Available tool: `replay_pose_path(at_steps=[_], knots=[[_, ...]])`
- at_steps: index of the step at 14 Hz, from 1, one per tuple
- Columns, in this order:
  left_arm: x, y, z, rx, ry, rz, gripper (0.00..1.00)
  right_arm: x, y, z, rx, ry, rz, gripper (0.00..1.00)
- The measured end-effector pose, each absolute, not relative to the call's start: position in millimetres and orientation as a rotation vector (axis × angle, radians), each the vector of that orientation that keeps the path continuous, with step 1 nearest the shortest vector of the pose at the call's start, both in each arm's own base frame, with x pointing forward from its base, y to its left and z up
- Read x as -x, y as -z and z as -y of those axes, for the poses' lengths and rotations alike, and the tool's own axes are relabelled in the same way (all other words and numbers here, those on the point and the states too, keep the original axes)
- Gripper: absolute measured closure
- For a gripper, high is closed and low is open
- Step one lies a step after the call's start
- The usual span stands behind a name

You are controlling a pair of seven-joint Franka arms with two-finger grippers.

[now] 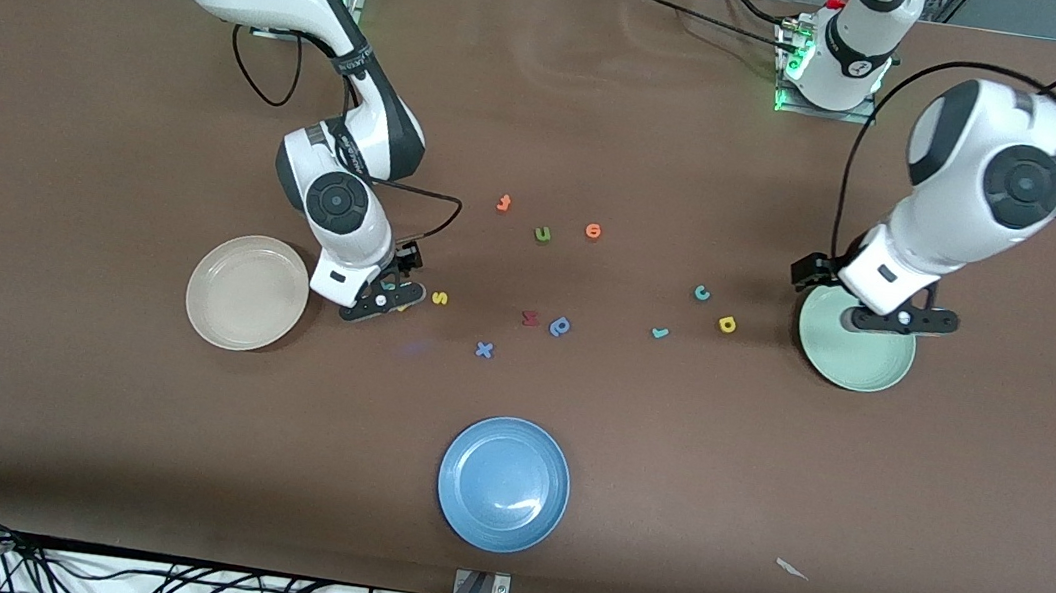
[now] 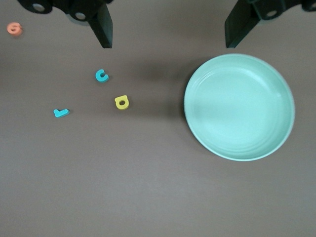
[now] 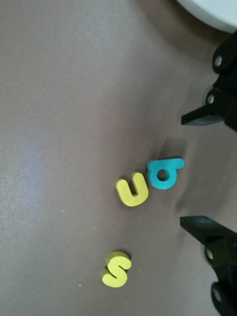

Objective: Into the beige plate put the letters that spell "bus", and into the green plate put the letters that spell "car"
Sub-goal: 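Grasp the teal a with the right gripper while the left gripper reaches letters, then carry the teal a to the beige plate with the right gripper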

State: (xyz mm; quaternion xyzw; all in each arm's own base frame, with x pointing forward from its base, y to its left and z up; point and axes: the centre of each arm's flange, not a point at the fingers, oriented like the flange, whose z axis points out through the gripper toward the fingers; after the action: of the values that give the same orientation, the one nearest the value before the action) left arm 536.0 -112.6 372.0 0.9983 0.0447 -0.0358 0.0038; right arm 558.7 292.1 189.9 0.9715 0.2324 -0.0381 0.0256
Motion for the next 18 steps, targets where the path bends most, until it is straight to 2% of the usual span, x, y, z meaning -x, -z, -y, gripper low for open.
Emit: replay_pose_path(at_steps=[1,3,8,10,11,12,13,15,18], knots=[[-529.0,-361.0,118.3,-3.141,0.085,-0.103,0.0,-559.2,-189.6,-292.5,-3.006,0.109,-0.72,0.21],[-517.4,-343.1,125.1,-3.169,0.033,-0.03,0.0,-559.6,-186.6,-294.4,-3.012,0.091,-0.725,0.34],[-494.4,-283.9,123.9,-3.162,0.036,0.001,0.0,-557.0,-173.9,-294.6,-3.011,0.11,-0.728,0.34],[-495.2,-260.0,133.8,-3.145,0.02,0.025,0.0,-557.0,-173.6,-294.8,-3.011,0.109,-0.728,0.39],[-496.2,-247.9,139.1,-3.135,0.009,0.036,0.0,-557.4,-175.0,-295.5,-3.013,0.104,-0.728,0.44],[-498.3,-235.7,143.2,-3.124,-0.004,0.043,0.0,-557.5,-176.2,-296.0,-3.014,0.101,-0.725,0.58],[-501.3,-223.5,146.1,-3.114,-0.009,0.045,0.0,-557.5,-176.1,-296.1,-3.014,0.101,-0.723,0.58],[-509.9,-201.3,152.5,-3.098,-0.008,0.047,0.0,-557.5,-177.1,-296.8,-3.015,0.099,-0.722,0.7],[-529.8,-185.5,173.0,-3.08,-0.014,-0.004,0.0,-557.6,-177.4,-297.0,-3.023,0.097,-0.684,0.79]])
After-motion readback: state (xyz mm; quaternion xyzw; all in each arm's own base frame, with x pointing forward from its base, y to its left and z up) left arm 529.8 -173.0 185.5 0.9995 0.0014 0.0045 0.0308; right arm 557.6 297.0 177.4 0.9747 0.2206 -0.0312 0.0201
